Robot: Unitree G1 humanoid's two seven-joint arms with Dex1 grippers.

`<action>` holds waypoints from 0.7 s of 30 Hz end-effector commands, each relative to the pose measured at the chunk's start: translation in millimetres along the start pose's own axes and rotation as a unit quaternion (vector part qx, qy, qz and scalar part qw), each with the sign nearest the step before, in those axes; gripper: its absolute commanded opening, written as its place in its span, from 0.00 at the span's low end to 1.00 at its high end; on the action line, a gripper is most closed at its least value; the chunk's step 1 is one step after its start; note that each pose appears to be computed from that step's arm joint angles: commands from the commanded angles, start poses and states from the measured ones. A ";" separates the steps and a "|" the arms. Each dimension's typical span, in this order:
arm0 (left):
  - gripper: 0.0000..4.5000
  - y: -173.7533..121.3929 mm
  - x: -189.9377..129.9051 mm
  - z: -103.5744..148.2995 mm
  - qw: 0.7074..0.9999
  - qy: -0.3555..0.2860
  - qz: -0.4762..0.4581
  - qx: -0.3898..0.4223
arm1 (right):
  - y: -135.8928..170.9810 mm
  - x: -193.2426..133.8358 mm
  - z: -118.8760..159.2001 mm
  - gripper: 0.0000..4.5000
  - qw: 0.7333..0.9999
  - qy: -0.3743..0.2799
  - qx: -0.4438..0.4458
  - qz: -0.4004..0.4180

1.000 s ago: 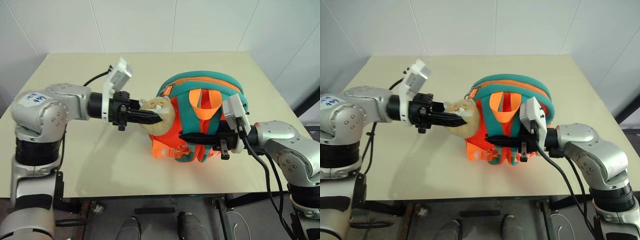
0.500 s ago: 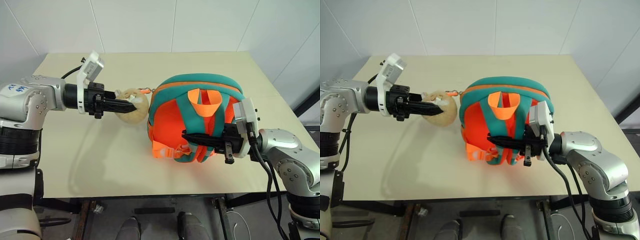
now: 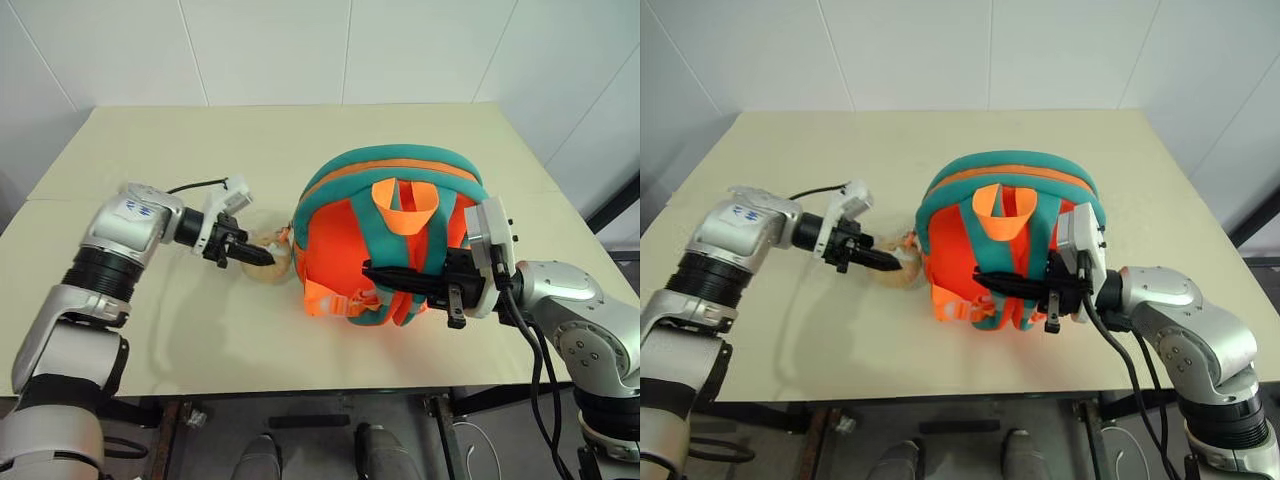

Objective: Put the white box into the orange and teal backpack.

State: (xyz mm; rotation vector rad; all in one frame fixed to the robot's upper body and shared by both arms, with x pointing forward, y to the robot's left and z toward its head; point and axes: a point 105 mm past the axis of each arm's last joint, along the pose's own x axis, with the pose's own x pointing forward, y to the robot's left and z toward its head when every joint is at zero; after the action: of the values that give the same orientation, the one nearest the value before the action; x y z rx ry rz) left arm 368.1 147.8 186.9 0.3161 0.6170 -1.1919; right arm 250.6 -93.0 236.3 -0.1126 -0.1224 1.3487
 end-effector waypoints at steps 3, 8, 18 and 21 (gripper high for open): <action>0.33 12.9 18.4 -34.1 0.998 0.052 0.028 -0.018 | 4.1 -3.6 7.9 0.00 1.000 0.003 -0.022 -0.003; 0.33 25.0 16.8 -8.8 0.998 -0.023 0.062 0.008 | 0.1 -8.3 3.8 0.00 0.999 0.029 -0.013 -0.020; 1.00 35.2 -28.3 -5.2 0.991 -0.071 0.108 0.023 | -2.8 -41.5 5.5 0.74 0.994 0.097 -0.007 -0.055; 1.00 31.6 -43.0 -3.4 0.986 -0.105 0.115 0.053 | -7.4 -64.3 7.5 0.97 0.988 0.118 -0.006 -0.099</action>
State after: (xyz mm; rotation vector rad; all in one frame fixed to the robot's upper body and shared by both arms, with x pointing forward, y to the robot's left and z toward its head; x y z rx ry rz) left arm 390.2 190.5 191.1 0.3184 0.4163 -1.0060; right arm 248.1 -149.3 231.1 -0.2277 0.0917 1.1550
